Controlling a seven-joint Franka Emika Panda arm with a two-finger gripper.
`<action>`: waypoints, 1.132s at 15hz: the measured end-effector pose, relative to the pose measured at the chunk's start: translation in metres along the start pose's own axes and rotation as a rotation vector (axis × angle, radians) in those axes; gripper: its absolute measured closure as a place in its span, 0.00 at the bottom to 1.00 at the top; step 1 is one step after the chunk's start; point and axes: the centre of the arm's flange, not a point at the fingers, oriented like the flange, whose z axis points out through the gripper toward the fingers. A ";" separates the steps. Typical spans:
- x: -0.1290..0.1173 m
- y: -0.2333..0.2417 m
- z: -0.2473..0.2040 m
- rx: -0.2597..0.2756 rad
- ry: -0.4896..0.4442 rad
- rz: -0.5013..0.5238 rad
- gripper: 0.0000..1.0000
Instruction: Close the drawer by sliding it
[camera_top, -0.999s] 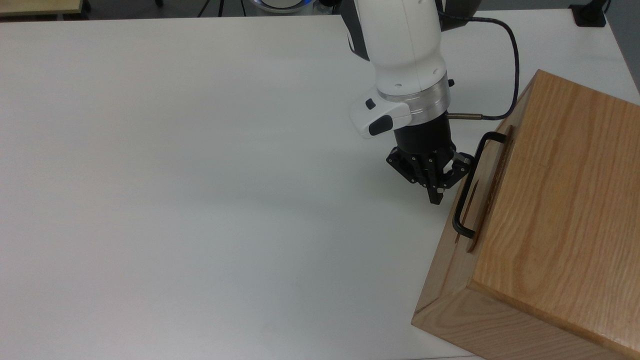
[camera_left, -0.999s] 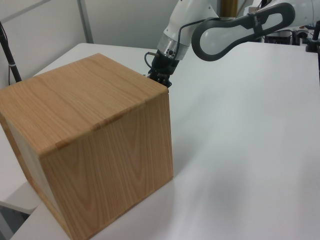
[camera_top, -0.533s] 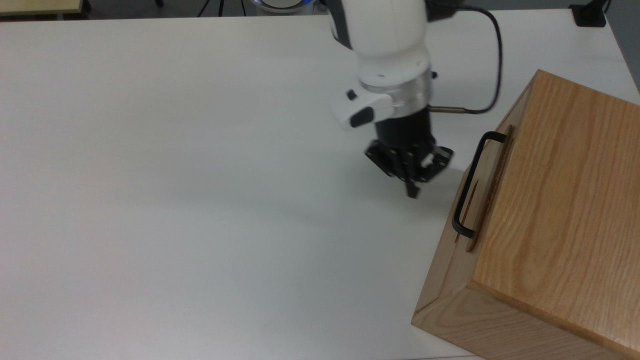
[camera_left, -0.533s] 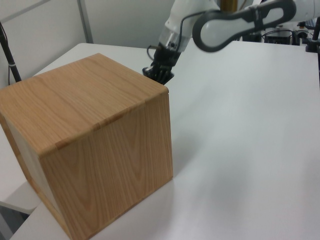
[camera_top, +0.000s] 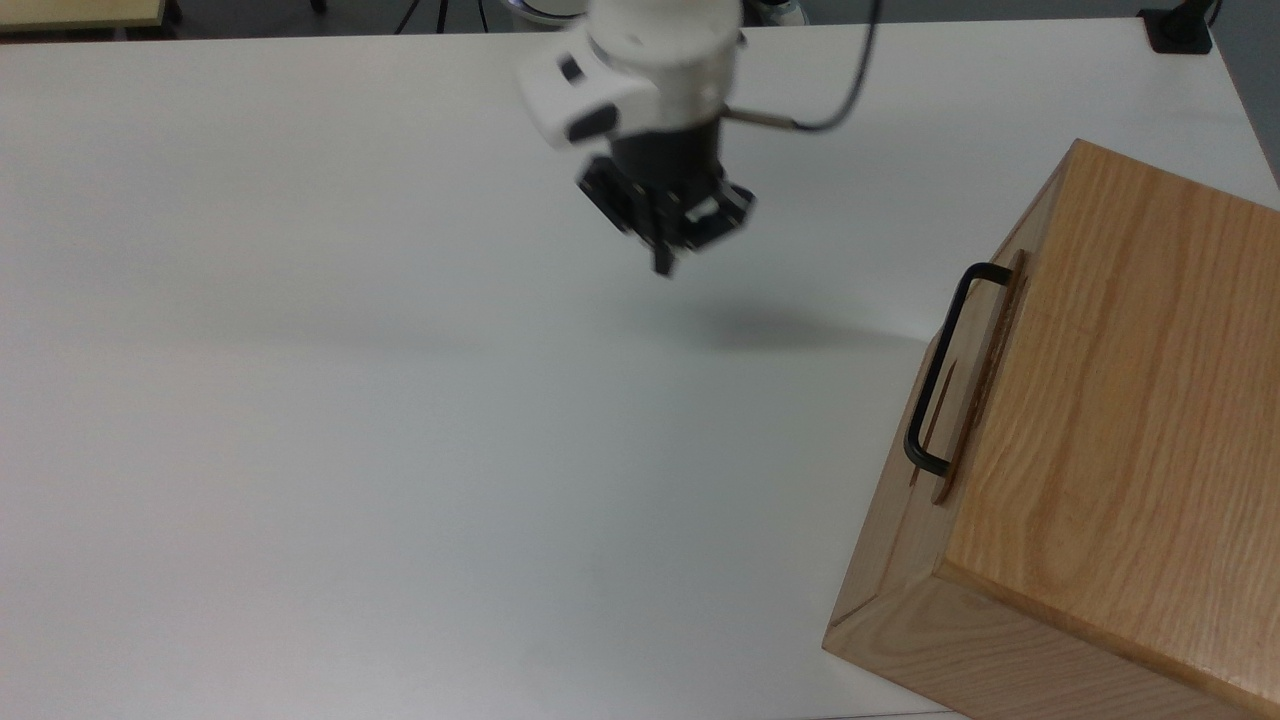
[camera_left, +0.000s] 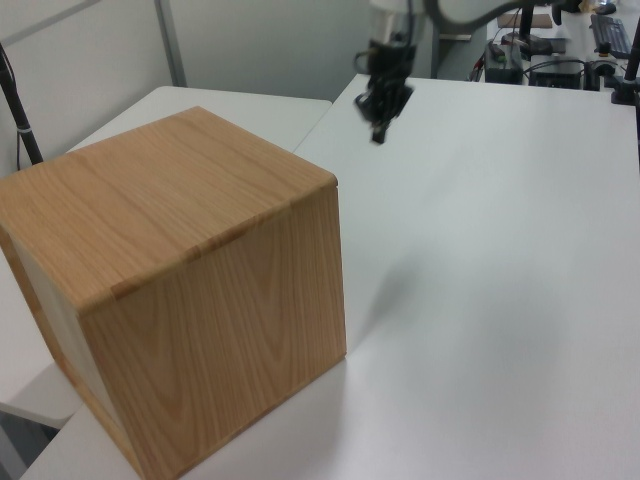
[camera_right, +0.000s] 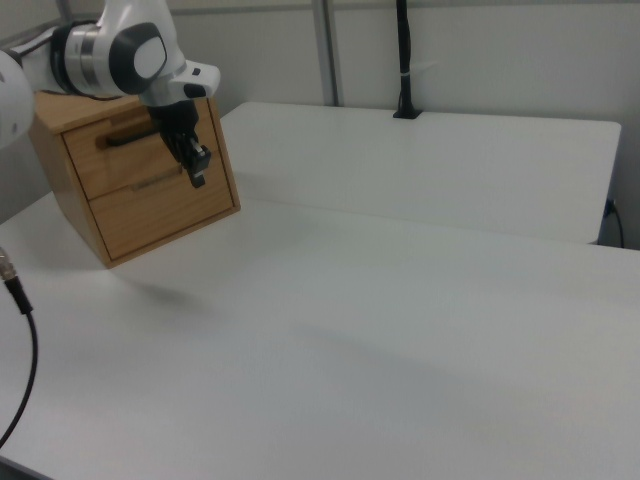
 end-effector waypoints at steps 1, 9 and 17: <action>-0.003 0.018 -0.013 -0.019 -0.013 0.002 0.96; -0.024 0.129 -0.091 -0.074 0.011 0.085 0.10; -0.047 0.176 -0.109 -0.088 0.000 -0.228 0.00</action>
